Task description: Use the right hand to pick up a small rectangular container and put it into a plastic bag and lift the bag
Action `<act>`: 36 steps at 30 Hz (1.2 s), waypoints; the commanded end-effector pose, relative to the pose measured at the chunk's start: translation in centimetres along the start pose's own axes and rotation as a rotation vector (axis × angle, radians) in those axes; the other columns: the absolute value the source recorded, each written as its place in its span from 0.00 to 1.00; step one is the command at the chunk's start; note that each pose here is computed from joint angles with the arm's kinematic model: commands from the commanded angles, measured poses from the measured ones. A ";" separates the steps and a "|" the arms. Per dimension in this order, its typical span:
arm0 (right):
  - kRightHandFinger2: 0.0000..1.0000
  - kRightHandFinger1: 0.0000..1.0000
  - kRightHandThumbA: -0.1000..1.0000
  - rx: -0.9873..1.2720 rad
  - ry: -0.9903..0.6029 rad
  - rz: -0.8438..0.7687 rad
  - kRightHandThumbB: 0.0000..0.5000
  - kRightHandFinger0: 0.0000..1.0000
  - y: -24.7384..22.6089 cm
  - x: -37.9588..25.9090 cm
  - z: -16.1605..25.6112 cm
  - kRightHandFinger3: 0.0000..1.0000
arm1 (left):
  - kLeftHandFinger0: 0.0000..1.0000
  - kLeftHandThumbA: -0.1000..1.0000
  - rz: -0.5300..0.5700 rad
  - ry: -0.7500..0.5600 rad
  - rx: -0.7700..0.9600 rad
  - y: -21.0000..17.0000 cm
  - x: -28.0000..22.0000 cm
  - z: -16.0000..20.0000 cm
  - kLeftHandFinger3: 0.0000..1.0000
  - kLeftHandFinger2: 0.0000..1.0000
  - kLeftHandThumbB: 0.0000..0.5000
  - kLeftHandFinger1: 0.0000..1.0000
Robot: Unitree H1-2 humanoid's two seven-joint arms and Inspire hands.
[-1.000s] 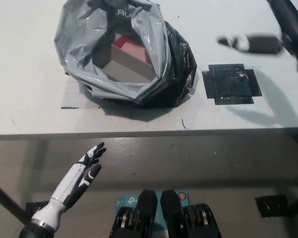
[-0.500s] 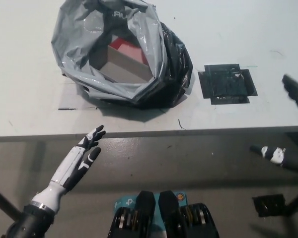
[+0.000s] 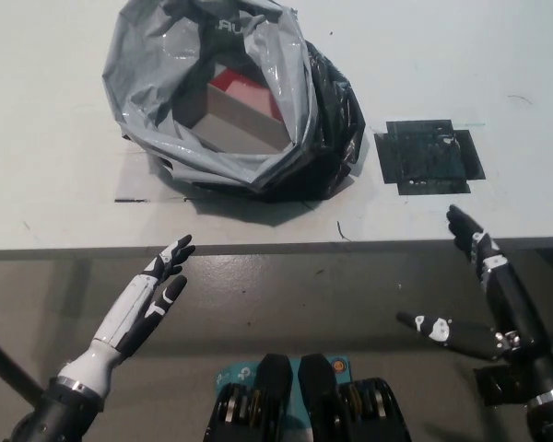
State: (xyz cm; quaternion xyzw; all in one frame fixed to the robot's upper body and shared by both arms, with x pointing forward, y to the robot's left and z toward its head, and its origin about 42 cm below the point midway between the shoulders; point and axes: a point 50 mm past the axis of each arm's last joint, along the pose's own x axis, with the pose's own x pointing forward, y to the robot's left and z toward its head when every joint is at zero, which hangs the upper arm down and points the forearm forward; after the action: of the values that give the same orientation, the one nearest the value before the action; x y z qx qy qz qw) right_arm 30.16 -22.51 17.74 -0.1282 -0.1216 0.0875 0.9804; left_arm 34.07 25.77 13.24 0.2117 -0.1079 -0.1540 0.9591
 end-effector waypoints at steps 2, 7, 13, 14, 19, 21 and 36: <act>1.00 1.00 1.00 -0.055 -0.197 -0.040 0.52 1.00 0.8 -0.9 -0.6 1.00 | 1.00 1.00 0.029 -0.062 0.035 2.3 -0.7 1.6 1.00 1.00 0.78 1.00; 1.00 1.00 1.00 -0.056 -0.184 -0.024 0.49 1.00 0.9 -1.3 -1.2 1.00 | 1.00 1.00 0.027 -0.061 0.035 1.9 -0.8 1.5 1.00 1.00 0.79 1.00; 1.00 1.00 1.00 -0.065 -0.186 0.000 0.46 1.00 1.1 -1.7 -1.4 1.00 | 1.00 1.00 0.023 -0.052 0.029 1.9 -1.0 1.3 1.00 1.00 0.82 1.00; 1.00 1.00 1.00 -0.069 -0.185 0.002 0.46 1.00 1.1 -1.8 -1.5 1.00 | 1.00 1.00 0.021 -0.049 0.031 1.8 -1.1 1.3 1.00 1.00 0.82 1.00; 1.00 1.00 1.00 -0.073 -0.173 0.014 0.48 1.00 1.1 -2.1 -1.6 1.00 | 1.00 1.00 0.016 -0.047 0.019 1.6 -1.3 1.3 1.00 1.00 0.81 1.00; 1.00 1.00 1.00 -0.077 -0.174 0.020 0.47 1.00 1.2 -2.1 -1.6 1.00 | 1.00 1.00 0.016 -0.048 0.019 1.6 -1.4 1.2 1.00 1.00 0.81 1.00; 1.00 1.00 0.94 -0.044 -0.156 0.058 0.43 1.00 1.8 -2.4 -1.8 1.00 | 1.00 1.00 0.005 -0.032 0.009 1.4 -1.7 0.9 1.00 1.00 0.80 1.00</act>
State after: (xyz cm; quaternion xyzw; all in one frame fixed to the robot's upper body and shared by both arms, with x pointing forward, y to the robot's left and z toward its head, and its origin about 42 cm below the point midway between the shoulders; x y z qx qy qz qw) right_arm 28.26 -21.76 14.25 -0.1507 -0.1646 0.1136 0.9681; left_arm 32.55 26.53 13.27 0.2121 -0.1098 -0.1490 0.9596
